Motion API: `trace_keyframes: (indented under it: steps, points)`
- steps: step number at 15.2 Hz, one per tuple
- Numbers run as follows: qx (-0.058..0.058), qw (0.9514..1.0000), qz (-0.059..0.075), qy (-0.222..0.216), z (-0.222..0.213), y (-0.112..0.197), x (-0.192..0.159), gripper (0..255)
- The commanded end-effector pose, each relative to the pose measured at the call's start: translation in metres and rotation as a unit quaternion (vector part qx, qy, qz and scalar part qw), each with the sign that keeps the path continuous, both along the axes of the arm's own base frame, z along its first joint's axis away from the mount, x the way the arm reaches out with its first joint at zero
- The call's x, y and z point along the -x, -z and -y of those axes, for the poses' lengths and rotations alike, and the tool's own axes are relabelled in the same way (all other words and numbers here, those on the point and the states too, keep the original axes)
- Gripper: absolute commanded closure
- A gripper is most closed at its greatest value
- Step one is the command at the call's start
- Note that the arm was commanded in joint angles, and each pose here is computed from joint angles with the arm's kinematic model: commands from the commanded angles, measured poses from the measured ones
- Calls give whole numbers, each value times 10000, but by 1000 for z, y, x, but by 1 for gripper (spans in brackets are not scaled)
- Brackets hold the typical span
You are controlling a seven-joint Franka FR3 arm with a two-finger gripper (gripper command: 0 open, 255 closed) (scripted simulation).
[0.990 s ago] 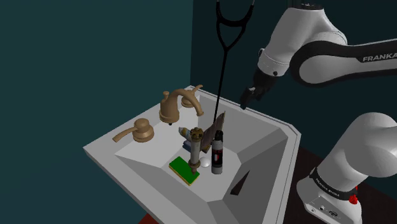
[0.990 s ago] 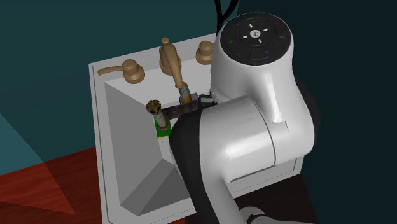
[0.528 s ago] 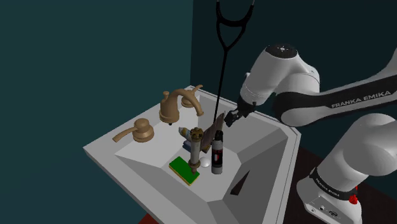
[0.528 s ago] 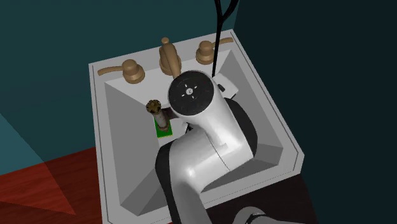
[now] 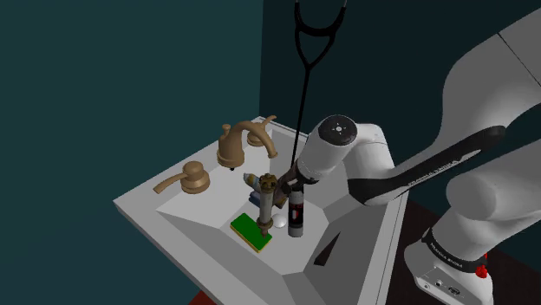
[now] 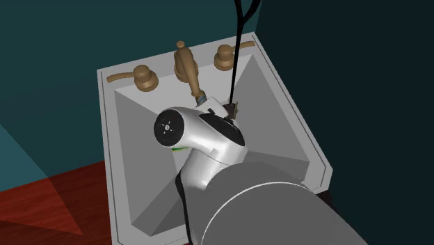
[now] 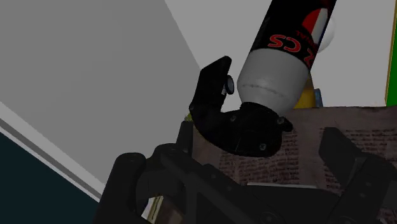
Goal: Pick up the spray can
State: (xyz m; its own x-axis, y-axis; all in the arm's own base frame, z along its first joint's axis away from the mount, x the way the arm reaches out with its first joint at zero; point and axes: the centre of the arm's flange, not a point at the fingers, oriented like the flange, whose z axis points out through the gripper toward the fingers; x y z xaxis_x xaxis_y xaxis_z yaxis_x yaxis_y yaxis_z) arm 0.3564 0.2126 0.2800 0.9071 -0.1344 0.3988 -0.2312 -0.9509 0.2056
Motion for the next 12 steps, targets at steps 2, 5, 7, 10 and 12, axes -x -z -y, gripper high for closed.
trace_keyframes:
  steps: [2,5,7,10,12]
  points:
    - [8,10000,87,39,-7,23,-3,0]
    - [8,10000,86,39,-7,39,-3,0]
    - [8,10000,86,39,-7,49,-3,0]
    - [8,10000,86,39,-7,52,-3,0]
    - [8,10000,86,40,-7,52,-2,255]
